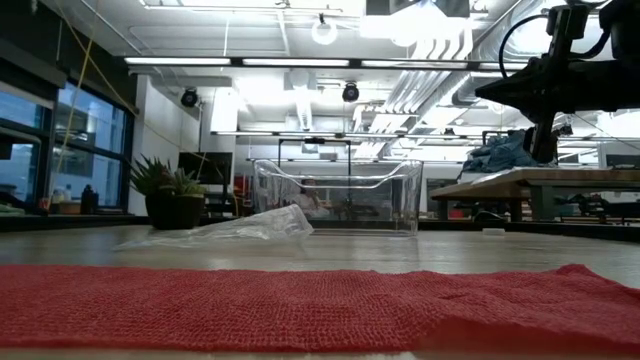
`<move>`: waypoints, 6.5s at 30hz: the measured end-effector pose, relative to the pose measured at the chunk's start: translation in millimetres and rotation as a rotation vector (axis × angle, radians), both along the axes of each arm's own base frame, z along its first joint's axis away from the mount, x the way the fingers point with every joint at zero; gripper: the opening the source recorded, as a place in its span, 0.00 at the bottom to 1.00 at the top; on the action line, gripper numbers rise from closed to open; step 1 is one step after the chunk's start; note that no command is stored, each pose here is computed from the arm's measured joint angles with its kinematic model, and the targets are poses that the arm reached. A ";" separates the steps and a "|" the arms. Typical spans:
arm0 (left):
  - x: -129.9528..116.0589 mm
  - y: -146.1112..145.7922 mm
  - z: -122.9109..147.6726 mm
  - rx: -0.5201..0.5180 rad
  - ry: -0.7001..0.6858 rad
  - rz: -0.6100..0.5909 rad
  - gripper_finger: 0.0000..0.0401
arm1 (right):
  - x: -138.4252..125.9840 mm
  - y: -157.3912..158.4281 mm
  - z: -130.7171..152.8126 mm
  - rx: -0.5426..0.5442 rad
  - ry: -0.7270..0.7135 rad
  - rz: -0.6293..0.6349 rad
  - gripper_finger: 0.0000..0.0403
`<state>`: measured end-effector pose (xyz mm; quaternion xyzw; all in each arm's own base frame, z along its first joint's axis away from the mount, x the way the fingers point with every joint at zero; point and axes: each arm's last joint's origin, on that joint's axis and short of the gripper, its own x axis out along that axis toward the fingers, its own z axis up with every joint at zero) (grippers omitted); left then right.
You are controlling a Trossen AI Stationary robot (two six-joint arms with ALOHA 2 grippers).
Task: Roll bandage
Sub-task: Move the red bandage to the center of the table, then move the transparent zip bag to the top right of the table
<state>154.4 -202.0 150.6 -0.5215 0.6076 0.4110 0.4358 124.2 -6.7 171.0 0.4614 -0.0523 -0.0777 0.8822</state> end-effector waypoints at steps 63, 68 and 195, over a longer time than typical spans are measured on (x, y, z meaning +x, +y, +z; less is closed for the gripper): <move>4.5 17.4 14.7 0.069 -0.140 -0.135 0.06 | 192.1 185.8 -36.8 0.208 1.100 0.665 0.00; 7.4 18.1 14.7 0.126 -0.217 -0.127 0.06 | 204.7 192.2 -45.0 0.260 1.179 0.566 0.00; 17.3 66.8 30.0 0.291 -0.176 -0.118 0.06 | 55.0 -19.0 157.7 0.056 0.985 -0.575 0.00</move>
